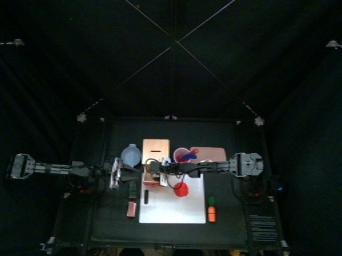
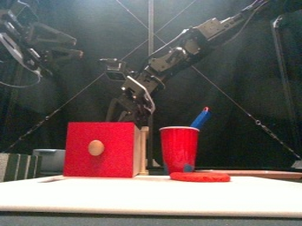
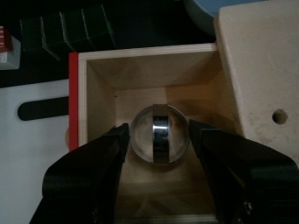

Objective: Get the cutter from the drawer then cut the dough then place the extra dough in the bowl
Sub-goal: Place the cutter on the board

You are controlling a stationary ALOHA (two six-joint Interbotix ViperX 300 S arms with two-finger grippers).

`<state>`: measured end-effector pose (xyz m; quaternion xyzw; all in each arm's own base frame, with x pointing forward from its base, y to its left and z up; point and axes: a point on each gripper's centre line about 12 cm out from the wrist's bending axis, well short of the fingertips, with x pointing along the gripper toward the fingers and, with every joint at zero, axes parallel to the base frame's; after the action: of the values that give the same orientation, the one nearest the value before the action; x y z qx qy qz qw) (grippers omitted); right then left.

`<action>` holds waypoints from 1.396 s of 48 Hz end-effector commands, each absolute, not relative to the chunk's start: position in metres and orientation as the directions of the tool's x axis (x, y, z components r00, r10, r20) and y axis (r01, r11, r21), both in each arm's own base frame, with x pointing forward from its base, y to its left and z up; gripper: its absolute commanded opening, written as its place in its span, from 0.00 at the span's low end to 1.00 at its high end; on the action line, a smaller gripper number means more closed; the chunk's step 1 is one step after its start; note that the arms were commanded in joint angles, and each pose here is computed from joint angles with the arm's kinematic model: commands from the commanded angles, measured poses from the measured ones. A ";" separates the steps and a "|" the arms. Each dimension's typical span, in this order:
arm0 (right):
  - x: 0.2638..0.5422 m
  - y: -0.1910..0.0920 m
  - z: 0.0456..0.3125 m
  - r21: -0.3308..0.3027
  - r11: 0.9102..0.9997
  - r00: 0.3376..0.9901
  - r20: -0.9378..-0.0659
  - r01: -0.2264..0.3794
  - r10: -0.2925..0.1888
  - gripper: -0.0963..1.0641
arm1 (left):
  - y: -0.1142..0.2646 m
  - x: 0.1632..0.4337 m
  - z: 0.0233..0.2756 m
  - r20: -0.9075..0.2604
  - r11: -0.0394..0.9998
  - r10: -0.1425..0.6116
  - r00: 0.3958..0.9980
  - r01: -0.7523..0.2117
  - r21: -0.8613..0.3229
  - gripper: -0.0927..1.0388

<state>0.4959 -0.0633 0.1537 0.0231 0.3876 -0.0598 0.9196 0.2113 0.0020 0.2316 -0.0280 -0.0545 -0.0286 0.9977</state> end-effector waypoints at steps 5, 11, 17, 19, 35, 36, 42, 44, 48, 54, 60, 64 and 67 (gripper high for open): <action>0.500 -0.072 0.172 -0.007 0.990 0.721 -0.685 0.141 -0.107 0.77 | 0.001 0.213 0.237 0.132 0.997 -0.058 0.990 0.065 -0.052 0.76; 0.502 -0.074 0.179 -0.007 0.990 0.725 -0.679 0.144 -0.111 0.66 | 0.002 0.213 0.236 0.127 0.997 -0.056 0.990 0.064 -0.054 0.76; 0.505 -0.071 0.188 -0.014 0.991 0.727 -0.678 0.135 -0.109 0.57 | 0.002 0.212 0.234 0.123 0.996 -0.053 0.991 0.061 -0.059 0.76; 0.506 -0.071 0.191 -0.017 0.991 0.728 -0.677 0.132 -0.109 0.56 | 0.002 0.212 0.234 0.125 0.996 -0.051 0.991 0.059 -0.062 0.76; 0.500 -0.041 0.259 -0.023 0.997 0.775 -0.627 0.077 -0.075 0.55 | 0.010 0.211 0.232 0.123 0.993 0.009 0.992 0.006 -0.122 0.76; 0.499 -0.040 0.263 -0.022 0.997 0.778 -0.623 0.076 -0.073 0.55 | 0.011 0.211 0.232 0.122 0.992 0.015 0.992 0.001 -0.128 0.76; 0.485 -0.033 0.295 -0.025 0.998 0.815 -0.576 0.065 -0.067 0.55 | 0.014 0.210 0.231 0.113 0.988 0.039 0.993 -0.021 -0.152 0.76; 0.479 -0.033 0.302 -0.029 0.997 0.822 -0.565 0.064 -0.070 0.55 | 0.015 0.210 0.231 0.113 0.987 0.047 0.992 -0.029 -0.158 0.76; 0.465 -0.029 0.308 -0.048 0.997 0.824 -0.562 0.053 -0.071 0.55 | 0.019 0.210 0.230 0.112 0.982 0.074 0.991 -0.053 -0.179 0.76; 0.433 -0.021 0.306 -0.067 0.997 0.811 -0.582 0.035 -0.067 0.55 | 0.031 0.209 0.231 0.112 0.961 0.153 0.982 -0.122 -0.250 0.76; 0.401 -0.005 0.297 -0.044 0.999 0.794 -0.606 0.019 -0.042 0.55 | 0.037 0.210 0.235 0.122 0.943 0.202 0.972 -0.159 -0.291 0.76; 0.378 0.004 0.288 -0.031 0.999 0.781 -0.624 0.014 -0.030 0.55 | 0.038 0.210 0.236 0.123 0.946 0.202 0.972 -0.161 -0.281 0.76; 0.362 0.008 0.279 -0.032 0.999 0.767 -0.641 0.010 -0.028 0.55 | 0.039 0.210 0.235 0.123 0.949 0.204 0.971 -0.165 -0.270 0.76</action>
<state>0.3866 -0.0007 0.2736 -0.0103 0.3498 -0.0178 0.9366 0.2061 0.0367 0.2267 -0.1375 -0.0617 0.0924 0.9842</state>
